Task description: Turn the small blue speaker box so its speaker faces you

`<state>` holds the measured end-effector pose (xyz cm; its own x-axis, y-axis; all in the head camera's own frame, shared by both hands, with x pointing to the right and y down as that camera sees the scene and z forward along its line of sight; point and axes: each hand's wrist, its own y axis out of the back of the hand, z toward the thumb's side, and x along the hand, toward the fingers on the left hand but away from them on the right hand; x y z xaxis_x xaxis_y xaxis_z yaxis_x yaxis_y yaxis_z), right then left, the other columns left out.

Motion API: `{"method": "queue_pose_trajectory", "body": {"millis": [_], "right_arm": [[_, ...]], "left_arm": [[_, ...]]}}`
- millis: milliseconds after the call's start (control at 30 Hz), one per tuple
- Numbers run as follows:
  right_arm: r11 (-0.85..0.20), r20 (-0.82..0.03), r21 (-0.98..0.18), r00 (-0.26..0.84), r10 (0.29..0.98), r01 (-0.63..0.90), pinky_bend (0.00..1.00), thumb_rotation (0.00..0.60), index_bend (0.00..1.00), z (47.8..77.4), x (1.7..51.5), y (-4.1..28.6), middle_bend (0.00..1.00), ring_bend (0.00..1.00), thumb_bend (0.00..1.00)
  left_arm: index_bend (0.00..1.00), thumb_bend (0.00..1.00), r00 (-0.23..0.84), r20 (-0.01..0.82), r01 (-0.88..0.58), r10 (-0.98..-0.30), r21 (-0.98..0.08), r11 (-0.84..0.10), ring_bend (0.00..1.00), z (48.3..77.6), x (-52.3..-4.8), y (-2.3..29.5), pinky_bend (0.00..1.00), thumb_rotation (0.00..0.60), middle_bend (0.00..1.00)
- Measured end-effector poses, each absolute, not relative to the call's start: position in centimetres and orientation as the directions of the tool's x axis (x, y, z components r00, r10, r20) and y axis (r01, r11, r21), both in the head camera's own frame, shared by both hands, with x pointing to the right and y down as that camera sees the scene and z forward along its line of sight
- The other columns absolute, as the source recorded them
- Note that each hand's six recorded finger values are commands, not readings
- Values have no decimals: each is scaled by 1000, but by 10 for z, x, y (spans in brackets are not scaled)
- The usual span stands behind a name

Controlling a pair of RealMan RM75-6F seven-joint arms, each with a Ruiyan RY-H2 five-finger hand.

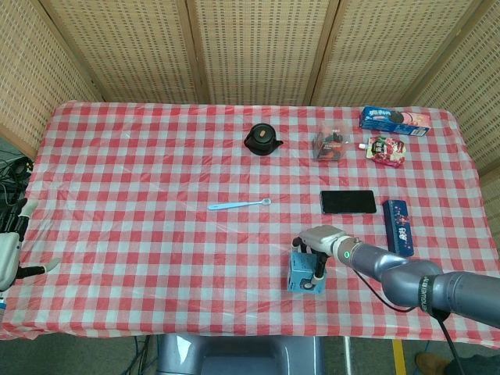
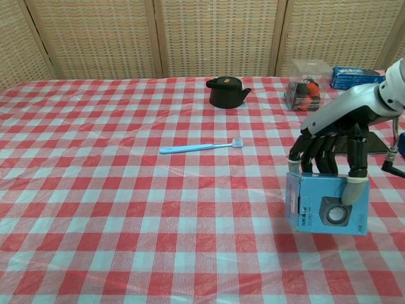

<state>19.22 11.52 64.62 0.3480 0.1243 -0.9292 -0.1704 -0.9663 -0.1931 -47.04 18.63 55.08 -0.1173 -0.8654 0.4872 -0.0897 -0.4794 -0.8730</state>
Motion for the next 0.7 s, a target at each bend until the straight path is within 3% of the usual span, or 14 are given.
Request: {"method": "queue_pose_trajectory", "body": {"millis": [100,167,233,300,367,467,700], "right_arm": [[-966,-941,-178,321,111,-187,316,600,460,654,196,118,468,377,784],[-966,-947,-170,302,106,-196,179,600,363,659,198,119,324,237,720],[-966,-954,-161,284,100,-200,28,600,204,662,201,120,100,52,543],[-965,-958,-164,267,106,-204,0,600,82,666,203,119,10,0,397],[-963,-958,-176,262,120,-202,0,600,11,667,203,117,0,0,295],[-958,-952,-213,260,159,-194,0,600,0,669,203,112,0,0,225],[-923,-913,-352,273,302,-157,0,600,0,663,202,94,0,0,198]], "left_arm": [[0,0,-119,486,-91,-866,-874,-478,0,550,-471,186,0,600,0],[0,0,-119,486,-92,-866,-874,-478,0,550,-471,186,0,600,0],[0,0,-118,486,-92,-866,-873,-478,0,550,-471,186,0,600,0],[0,0,-117,487,-91,-866,-873,-479,0,550,-471,186,0,600,0],[0,0,-116,487,-91,-866,-873,-479,0,550,-470,186,0,600,0],[0,0,-117,486,-92,-866,-874,-478,0,550,-470,186,0,600,0],[0,0,-112,485,-94,-867,-874,-476,0,549,-469,187,0,600,0]]}}
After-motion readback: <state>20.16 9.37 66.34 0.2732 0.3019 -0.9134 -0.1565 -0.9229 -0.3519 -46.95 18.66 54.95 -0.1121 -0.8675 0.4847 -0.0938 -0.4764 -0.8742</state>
